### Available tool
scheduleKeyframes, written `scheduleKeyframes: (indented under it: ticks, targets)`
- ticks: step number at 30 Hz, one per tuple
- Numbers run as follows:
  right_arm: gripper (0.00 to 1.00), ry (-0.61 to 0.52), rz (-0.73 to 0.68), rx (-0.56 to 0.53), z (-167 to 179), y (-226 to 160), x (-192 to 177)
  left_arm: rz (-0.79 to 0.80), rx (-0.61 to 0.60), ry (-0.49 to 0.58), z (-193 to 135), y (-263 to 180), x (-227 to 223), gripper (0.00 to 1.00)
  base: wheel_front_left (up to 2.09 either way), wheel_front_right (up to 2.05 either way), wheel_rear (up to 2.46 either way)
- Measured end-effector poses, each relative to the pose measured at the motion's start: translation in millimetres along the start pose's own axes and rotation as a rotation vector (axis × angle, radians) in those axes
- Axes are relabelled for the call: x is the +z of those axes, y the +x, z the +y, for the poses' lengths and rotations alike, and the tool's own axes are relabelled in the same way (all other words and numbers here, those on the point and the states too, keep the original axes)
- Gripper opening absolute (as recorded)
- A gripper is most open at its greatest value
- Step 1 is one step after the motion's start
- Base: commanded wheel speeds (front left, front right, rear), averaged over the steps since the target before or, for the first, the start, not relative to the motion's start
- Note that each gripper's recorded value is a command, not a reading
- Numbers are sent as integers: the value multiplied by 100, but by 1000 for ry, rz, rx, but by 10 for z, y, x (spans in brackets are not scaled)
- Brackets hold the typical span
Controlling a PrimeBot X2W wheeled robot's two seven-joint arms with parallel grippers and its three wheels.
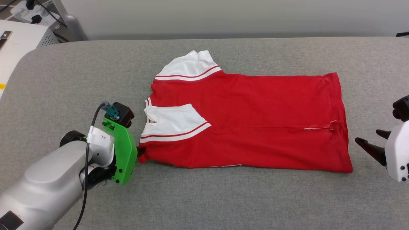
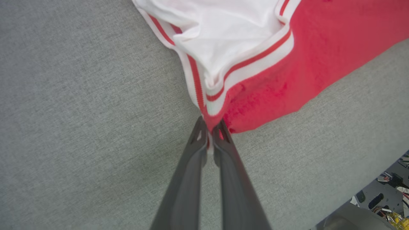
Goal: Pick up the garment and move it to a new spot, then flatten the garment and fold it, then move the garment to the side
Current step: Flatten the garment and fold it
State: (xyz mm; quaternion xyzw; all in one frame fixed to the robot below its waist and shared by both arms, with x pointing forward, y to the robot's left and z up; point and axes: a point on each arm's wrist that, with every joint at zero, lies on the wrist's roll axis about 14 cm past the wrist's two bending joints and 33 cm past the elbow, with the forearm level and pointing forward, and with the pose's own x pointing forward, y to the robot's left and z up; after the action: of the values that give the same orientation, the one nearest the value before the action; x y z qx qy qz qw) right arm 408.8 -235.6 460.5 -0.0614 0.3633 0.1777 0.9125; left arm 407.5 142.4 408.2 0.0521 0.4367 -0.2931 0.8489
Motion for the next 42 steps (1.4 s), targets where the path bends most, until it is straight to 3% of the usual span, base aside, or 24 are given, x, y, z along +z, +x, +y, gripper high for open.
scheduleKeyframes:
  ticks: [6, 13, 18, 19, 20, 26, 42]
  targets:
    - [100, 75, 145, 12, 16, 195, -362, -10, -12, 6, 5, 31, 37, 0, 0, 0, 0]
    - [100, 204, 210, 44, 177, 512, -688, -3, -19, -16, 47, 99, -9, 0, 0, 0, 0]
    - [100, 222, 229, 41, 199, 619, -792, 4, -14, -33, 80, 106, -70, 0, 0, 0, 0]
    - [38, 221, 226, 40, 200, 627, -792, 4, -13, -39, 81, 104, -88, 0, 0, 0, 0]
    - [0, 223, 216, 41, 204, 629, -781, 6, -13, -45, 80, 103, -112, 0, 0, 0, 0]
    - [0, 189, 136, 41, 229, 563, -665, -23, -12, -81, 49, 40, -147, 0, 0, 0, 0]
    - [0, 147, -23, 59, 264, 13, -505, -84, -14, -44, -147, -446, -282, 0, 0, 0, 0]
